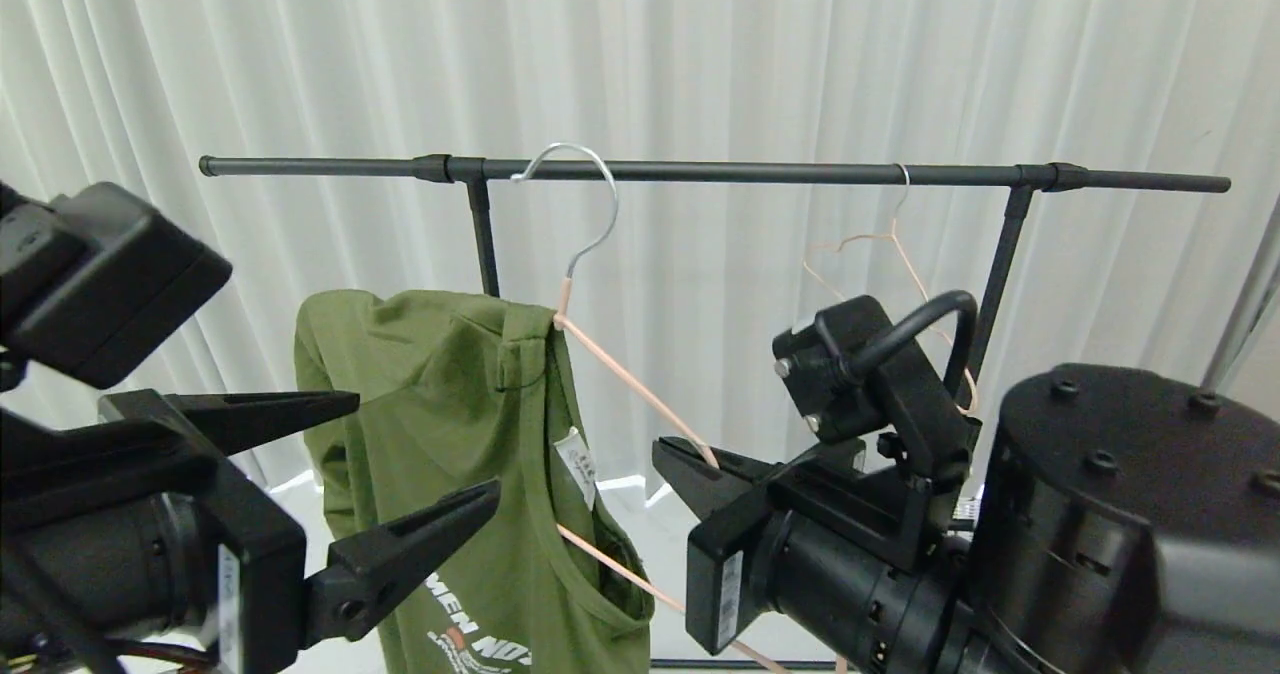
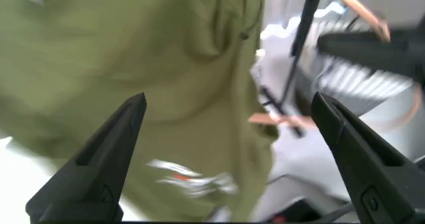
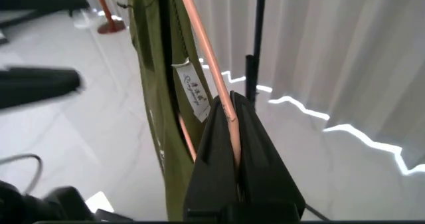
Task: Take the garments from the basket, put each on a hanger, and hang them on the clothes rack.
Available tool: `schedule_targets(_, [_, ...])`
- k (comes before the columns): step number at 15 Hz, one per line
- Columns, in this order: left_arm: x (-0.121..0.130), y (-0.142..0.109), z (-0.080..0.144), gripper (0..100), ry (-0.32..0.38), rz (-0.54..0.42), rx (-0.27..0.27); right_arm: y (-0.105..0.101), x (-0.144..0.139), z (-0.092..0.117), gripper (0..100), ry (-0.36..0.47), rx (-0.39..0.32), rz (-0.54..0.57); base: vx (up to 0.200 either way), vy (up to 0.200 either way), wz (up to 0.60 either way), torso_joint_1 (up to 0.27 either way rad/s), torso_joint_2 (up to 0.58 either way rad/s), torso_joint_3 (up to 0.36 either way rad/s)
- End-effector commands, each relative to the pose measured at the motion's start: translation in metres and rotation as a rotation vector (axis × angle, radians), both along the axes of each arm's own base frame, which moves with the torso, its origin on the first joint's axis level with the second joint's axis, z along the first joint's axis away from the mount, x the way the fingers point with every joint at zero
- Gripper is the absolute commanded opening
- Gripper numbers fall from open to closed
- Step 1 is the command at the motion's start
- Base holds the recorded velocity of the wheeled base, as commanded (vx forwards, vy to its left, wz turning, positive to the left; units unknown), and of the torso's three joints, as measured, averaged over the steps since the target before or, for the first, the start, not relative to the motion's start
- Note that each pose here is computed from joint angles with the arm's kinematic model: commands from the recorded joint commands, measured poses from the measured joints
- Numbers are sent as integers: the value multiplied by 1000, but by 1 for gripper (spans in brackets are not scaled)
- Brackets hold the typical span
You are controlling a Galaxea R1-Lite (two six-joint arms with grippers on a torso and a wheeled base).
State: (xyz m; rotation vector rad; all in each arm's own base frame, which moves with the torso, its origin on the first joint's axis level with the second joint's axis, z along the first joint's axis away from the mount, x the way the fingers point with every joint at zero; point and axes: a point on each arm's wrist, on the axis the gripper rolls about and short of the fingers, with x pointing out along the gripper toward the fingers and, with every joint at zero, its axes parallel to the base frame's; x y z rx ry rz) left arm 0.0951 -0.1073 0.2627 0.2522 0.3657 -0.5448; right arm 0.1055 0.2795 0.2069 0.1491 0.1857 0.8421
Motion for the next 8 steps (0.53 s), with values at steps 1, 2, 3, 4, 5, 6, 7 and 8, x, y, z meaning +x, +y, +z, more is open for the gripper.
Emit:
schedule_targets(1, [-14,19,-2,100,-55,-37,25,-25,-5,-8,0,-24,-31,2,0,0,0,0,0,0])
schedule_targets(2, [-19,24,-4,100,-71,-80,37,-38,-11,-14,0,-29,-60,23,0,0,0,0,0,0])
schedule_targets(3, [-22,26,-7,100,-70,-127,43,-50,-17,-21,0,-36,-97,60,0,0,0,0,0,0])
schedule_targets(4, [-25,29,-11,100,-68,-163,47,-61,-21,-26,0,-49,-124,86,0,0,0,0,0,0])
schedule_targets(5, [-27,31,-15,100,-65,-195,57,-71,-25,-29,0,-57,-140,97,0,0,0,0,0,0])
schedule_targets(6, [-29,32,-20,100,-65,-229,82,-82,-30,-32,0,-59,-146,107,0,0,0,0,0,0])
schedule_targets(7, [-30,33,-25,100,-63,-268,99,-90,-35,-34,0,-65,-154,129,0,0,0,0,0,0])
schedule_targets(8, [-31,32,-29,100,-50,-318,103,-96,-40,-37,0,-71,-163,146,0,0,0,0,0,0])
